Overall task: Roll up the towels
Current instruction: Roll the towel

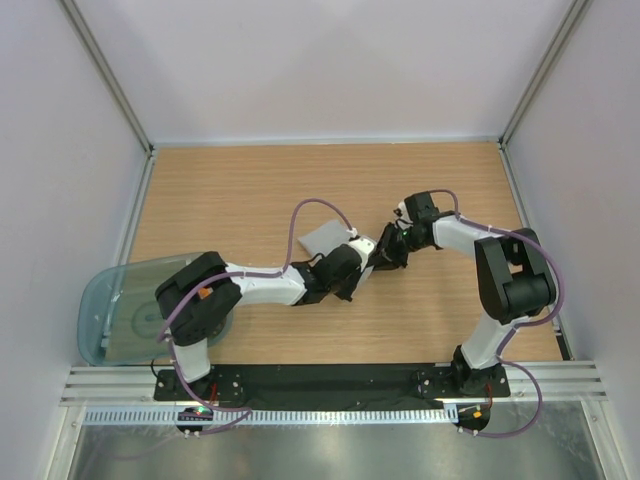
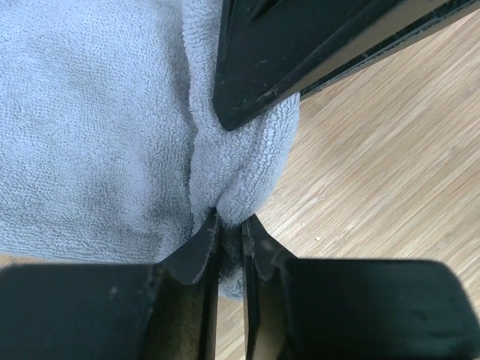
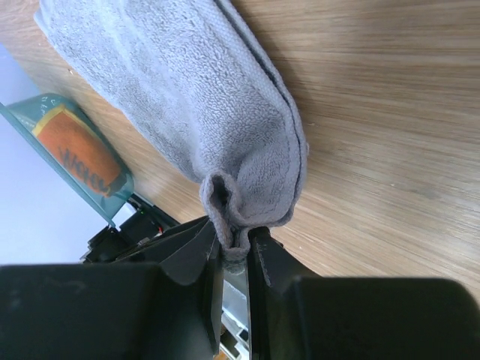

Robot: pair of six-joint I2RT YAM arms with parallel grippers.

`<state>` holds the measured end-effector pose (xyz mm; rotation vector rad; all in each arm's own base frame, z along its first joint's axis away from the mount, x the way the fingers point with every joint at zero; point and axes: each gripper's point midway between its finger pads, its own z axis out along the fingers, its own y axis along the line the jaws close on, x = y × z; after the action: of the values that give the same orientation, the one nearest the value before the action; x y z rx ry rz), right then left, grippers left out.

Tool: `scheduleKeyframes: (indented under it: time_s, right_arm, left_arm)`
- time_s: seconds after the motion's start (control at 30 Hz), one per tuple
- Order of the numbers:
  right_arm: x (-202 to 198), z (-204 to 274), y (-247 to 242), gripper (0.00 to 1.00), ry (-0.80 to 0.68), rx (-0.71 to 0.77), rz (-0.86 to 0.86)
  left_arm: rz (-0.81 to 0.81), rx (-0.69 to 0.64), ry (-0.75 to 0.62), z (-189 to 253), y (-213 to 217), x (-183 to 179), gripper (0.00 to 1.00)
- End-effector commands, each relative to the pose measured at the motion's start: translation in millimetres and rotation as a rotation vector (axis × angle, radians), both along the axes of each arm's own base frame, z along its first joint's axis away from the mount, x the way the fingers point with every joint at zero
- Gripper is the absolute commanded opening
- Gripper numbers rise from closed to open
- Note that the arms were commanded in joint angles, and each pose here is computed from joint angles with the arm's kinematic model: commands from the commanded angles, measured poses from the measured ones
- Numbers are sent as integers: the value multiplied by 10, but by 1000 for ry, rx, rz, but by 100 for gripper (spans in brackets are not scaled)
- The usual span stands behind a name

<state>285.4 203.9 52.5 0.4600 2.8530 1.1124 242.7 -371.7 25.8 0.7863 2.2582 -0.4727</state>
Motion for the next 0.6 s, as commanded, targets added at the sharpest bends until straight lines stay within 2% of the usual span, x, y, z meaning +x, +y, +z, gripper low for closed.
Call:
scheduleKeyframes:
  time_s: [0.0, 0.07, 0.17, 0.2, 0.3, 0.43, 0.57]
  right_arm:
    - [-29, 6, -25, 1, 7, 33, 14]
    - [-25, -58, -105, 2, 9, -12, 4]
    - [12, -120, -263, 29, -13, -125, -3]
    - [26, -97, -293, 47, -25, -149, -4]
    - [148, 38, -417, 68, -79, -229, -27]
    - [346, 320, -582, 73, -164, -314, -75]
    - [377, 512, -783, 76, -216, -407, -127]
  left_arm:
    - [-13, 114, 135, -322, 236, -277, 10]
    - [-10, 112, 164, -273, 183, -283, 7]
    - [2, 85, 223, -157, 83, -294, 5]
    - [10, 71, 247, -129, 51, -294, 5]
    - [34, 65, 381, -102, 32, -341, 1]
    - [56, -22, 505, -13, -25, -348, 0]
    - [68, -126, 613, 152, -65, -320, 0]
